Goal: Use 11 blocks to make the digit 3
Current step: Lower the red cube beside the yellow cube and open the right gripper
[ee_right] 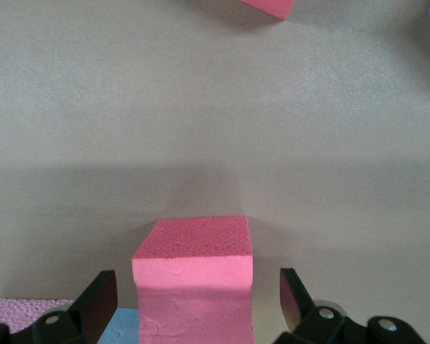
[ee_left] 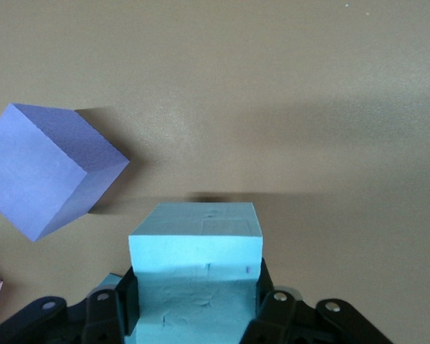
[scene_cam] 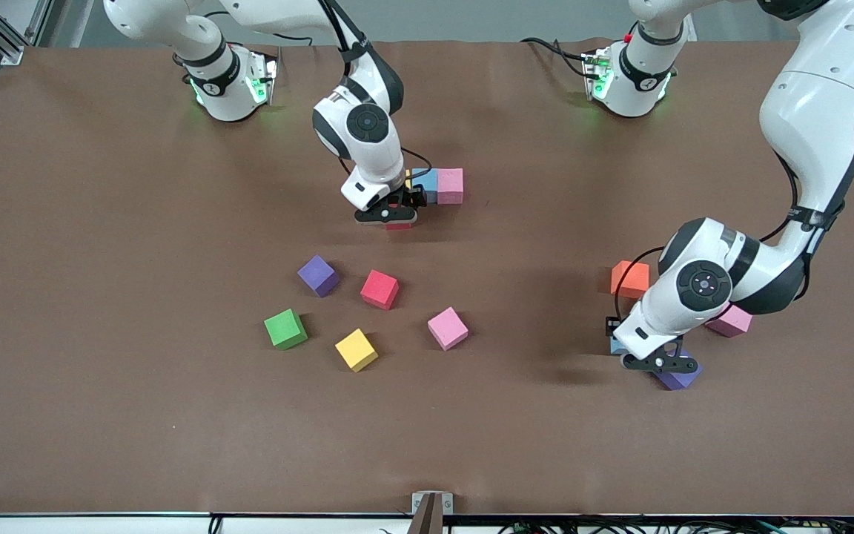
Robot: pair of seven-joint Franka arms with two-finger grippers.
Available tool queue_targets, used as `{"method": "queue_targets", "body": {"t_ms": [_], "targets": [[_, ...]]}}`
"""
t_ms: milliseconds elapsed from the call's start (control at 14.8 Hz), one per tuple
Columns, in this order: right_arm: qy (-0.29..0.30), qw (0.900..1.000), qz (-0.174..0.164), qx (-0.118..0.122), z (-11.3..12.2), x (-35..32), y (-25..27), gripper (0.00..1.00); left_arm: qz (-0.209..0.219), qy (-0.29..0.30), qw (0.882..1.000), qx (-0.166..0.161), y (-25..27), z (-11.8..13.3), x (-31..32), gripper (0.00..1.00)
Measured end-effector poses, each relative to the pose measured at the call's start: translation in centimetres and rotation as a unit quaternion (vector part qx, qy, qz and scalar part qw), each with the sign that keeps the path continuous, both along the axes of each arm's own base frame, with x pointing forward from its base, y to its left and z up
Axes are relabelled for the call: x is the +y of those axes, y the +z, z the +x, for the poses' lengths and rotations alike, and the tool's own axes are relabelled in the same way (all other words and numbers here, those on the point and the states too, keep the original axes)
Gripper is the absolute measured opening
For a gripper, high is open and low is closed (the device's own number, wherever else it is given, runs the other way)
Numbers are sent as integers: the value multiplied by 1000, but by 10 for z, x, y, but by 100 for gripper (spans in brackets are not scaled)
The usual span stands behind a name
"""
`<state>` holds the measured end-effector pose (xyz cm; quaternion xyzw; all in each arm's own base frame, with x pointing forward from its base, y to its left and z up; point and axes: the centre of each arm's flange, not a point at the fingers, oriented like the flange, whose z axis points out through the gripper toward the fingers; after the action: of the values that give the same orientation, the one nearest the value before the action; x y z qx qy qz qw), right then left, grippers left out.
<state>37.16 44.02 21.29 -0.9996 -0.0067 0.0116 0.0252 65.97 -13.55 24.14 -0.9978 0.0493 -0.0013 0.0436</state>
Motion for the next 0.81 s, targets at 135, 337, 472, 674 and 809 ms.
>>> {"method": "queue_targets", "body": {"t_ms": [135,337,472,674,809], "targets": [[-1,1000,0,0,1,0,0,100,0,1,1000,0,0,0,1,61],[-4,1000,6,-5,6,0,9,100,0,1,1000,1,0,0,1,61],[-10,1000,2,2,14,-1,28,100,1,1,1000,1,-1,0,1,61],[-28,999,-13,28,38,-11,71,100,1,0,1000,2,-1,-1,1,61],[-48,998,-11,28,63,-25,94,100,1,0,1000,2,-2,-1,1,61]]}}
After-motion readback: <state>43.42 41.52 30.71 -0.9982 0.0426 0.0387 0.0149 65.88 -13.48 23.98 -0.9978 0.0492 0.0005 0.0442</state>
